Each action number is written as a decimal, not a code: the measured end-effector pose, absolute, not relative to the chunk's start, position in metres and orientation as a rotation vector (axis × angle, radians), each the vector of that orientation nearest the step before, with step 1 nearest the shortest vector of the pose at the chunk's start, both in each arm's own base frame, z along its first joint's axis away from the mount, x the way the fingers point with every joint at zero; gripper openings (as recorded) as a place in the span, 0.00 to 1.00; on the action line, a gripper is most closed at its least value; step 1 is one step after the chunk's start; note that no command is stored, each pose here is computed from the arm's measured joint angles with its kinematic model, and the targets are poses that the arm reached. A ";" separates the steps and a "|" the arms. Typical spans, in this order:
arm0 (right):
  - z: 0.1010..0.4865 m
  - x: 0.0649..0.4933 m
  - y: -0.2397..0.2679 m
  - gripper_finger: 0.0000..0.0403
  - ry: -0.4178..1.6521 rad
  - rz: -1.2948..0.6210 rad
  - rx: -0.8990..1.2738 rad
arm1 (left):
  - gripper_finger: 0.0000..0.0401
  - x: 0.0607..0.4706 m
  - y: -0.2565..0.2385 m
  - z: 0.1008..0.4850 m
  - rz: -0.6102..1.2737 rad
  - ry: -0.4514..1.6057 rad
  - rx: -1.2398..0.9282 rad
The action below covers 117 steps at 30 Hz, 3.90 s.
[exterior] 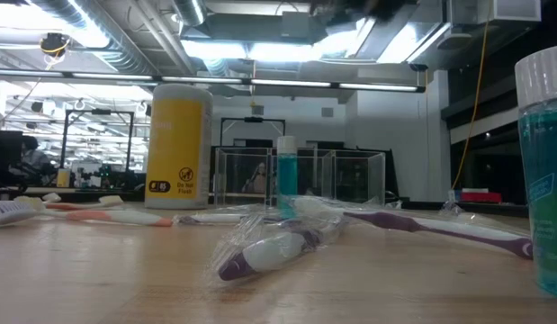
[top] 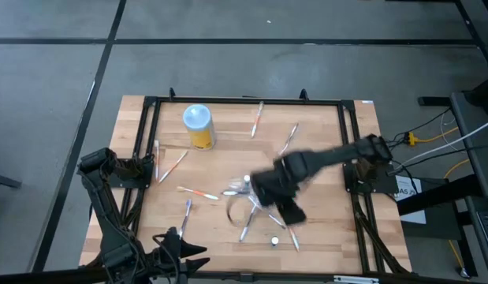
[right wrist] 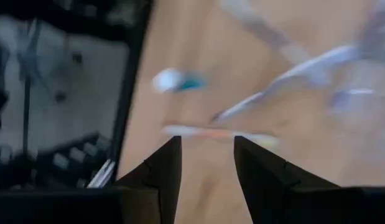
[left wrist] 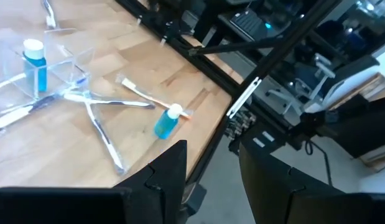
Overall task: Pick & Place toothbrushing station
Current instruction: Put the blue mouthwash into the middle compartment of the transparent organizer
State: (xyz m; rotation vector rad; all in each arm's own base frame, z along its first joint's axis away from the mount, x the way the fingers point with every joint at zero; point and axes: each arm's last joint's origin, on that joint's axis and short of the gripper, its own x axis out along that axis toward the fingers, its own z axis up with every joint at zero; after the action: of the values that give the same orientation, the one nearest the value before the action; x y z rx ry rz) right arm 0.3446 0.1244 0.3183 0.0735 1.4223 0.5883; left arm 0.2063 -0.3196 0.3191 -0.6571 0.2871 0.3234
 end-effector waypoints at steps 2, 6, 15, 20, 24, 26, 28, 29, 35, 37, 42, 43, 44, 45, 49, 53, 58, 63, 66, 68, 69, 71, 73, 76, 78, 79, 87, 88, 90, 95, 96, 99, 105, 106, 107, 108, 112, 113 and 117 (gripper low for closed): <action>0.322 0.336 0.154 0.37 1.378 0.606 0.032 | 0.36 0.205 -0.318 0.318 0.331 0.293 -0.643; 0.325 0.320 0.211 0.37 1.251 0.557 -0.050 | 0.36 0.205 -0.318 0.316 0.329 0.327 -0.645; 0.326 0.292 0.269 0.37 1.028 0.227 -0.053 | 0.36 0.200 -0.321 0.315 0.303 0.371 -0.645; 0.303 0.306 0.276 0.37 1.089 0.224 -0.014 | 0.36 0.196 -0.324 0.315 0.288 0.375 -0.643; 0.280 0.320 0.276 0.37 1.202 0.287 0.011 | 0.36 0.190 -0.328 0.315 0.268 0.382 -0.638; 0.275 0.324 0.274 0.37 1.235 0.303 0.028 | 0.36 0.187 -0.329 0.316 0.262 0.381 -0.642; 0.271 0.327 0.272 0.37 1.251 0.301 0.017 | 0.36 0.186 -0.330 0.316 0.258 0.380 -0.646; 0.270 0.328 0.270 0.37 1.259 0.298 0.005 | 0.36 0.185 -0.331 0.316 0.255 0.378 -0.647; 0.267 0.335 0.250 0.45 1.315 0.222 -0.011 | 0.36 0.185 -0.335 0.315 0.244 0.362 -0.644; 0.266 0.335 0.245 0.50 1.345 0.200 -0.012 | 0.36 0.186 -0.337 0.314 0.236 0.358 -0.638; 0.266 0.332 0.245 0.59 1.364 0.198 -0.023 | 0.36 0.188 -0.341 0.309 0.235 0.358 -0.637; 0.265 0.331 0.245 0.60 1.368 0.198 -0.024 | 0.36 0.189 -0.342 0.307 0.239 0.358 -0.639; 0.262 0.331 0.246 0.61 1.373 0.193 -0.012 | 0.36 0.189 -0.343 0.305 0.241 0.359 -0.641; 0.257 0.331 0.246 0.61 1.381 0.188 0.006 | 0.36 0.190 -0.344 0.303 0.243 0.360 -0.644; 0.244 0.329 0.248 0.61 1.420 0.205 0.084 | 0.36 0.192 -0.349 0.298 0.239 0.352 -0.661; 0.251 0.327 0.251 0.59 1.359 0.196 0.063 | 0.36 0.193 -0.351 0.297 0.235 0.358 -0.665; 0.239 0.328 0.248 0.59 1.355 0.172 0.047 | 0.36 0.192 -0.351 0.297 0.231 0.363 -0.667; 0.229 0.326 0.244 0.59 1.382 0.164 0.033 | 0.36 0.192 -0.351 0.297 0.230 0.365 -0.669; 0.226 0.328 0.241 0.59 1.385 0.163 0.025 | 0.36 0.192 -0.351 0.297 0.228 0.369 -0.669; 0.223 0.330 0.240 0.59 1.377 0.171 0.040 | 0.36 0.192 -0.351 0.297 0.227 0.372 -0.672; 0.222 0.331 0.239 0.59 1.377 0.172 0.043 | 0.36 0.192 -0.351 0.297 0.227 0.373 -0.673; 0.221 0.330 0.239 0.59 1.381 0.173 0.044 | 0.36 0.192 -0.351 0.297 0.228 0.373 -0.678; 0.222 0.330 0.239 0.59 1.381 0.179 0.043 | 0.36 0.192 -0.352 0.297 0.228 0.373 -0.680; 0.221 0.330 0.239 0.59 1.381 0.186 0.034 | 0.36 0.192 -0.352 0.297 0.227 0.376 -0.680; 0.222 0.331 0.239 0.59 1.380 0.186 0.034 | 0.36 0.192 -0.352 0.297 0.227 0.376 -0.680; 0.222 0.331 0.239 0.59 1.379 0.186 0.034 | 0.36 0.192 -0.352 0.297 0.227 0.376 -0.680; 0.222 0.331 0.239 0.57 1.378 0.184 0.038 | 0.36 0.192 -0.352 0.297 0.227 0.377 -0.680; 0.222 0.331 0.239 0.56 1.378 0.184 0.038 | 0.36 0.192 -0.352 0.297 0.227 0.376 -0.680; 0.222 0.331 0.239 0.53 1.378 0.184 0.038 | 0.36 0.192 -0.351 0.297 0.226 0.376 -0.681; 0.222 0.331 0.239 0.43 1.377 0.189 0.036 | 0.36 0.192 -0.351 0.297 0.227 0.376 -0.680; 0.222 0.331 0.240 0.41 1.376 0.194 0.037 | 0.36 0.192 -0.351 0.297 0.227 0.376 -0.680; 0.222 0.331 0.240 0.37 1.374 0.203 0.035 | 0.36 0.192 -0.351 0.297 0.227 0.376 -0.680; 0.214 0.329 0.240 0.39 1.392 0.217 0.046 | 0.36 0.192 -0.351 0.297 0.227 0.376 -0.681; 0.212 0.328 0.241 0.39 1.393 0.214 0.050 | 0.36 0.192 -0.351 0.297 0.227 0.376 -0.681; 0.211 0.328 0.241 0.39 1.391 0.213 0.053 | 0.36 0.192 -0.351 0.297 0.227 0.376 -0.681; 0.211 0.328 0.241 0.39 1.392 0.213 0.053 | 0.36 0.192 -0.351 0.297 0.227 0.376 -0.681; 0.209 0.327 0.243 0.37 1.388 0.217 0.053 | 0.36 0.192 -0.351 0.297 0.227 0.376 -0.682; 0.209 0.327 0.243 0.36 1.385 0.218 0.056 | 0.36 0.192 -0.351 0.297 0.228 0.376 -0.686; 0.209 0.328 0.243 0.35 1.377 0.225 0.061 | 0.36 0.192 -0.351 0.297 0.228 0.375 -0.688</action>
State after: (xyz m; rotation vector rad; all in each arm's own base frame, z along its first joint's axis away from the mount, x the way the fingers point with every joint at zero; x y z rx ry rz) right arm 0.3283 0.2434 0.2094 0.0610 1.3766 0.2253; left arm 0.1922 -0.3515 0.2969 -0.6882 0.3754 0.2281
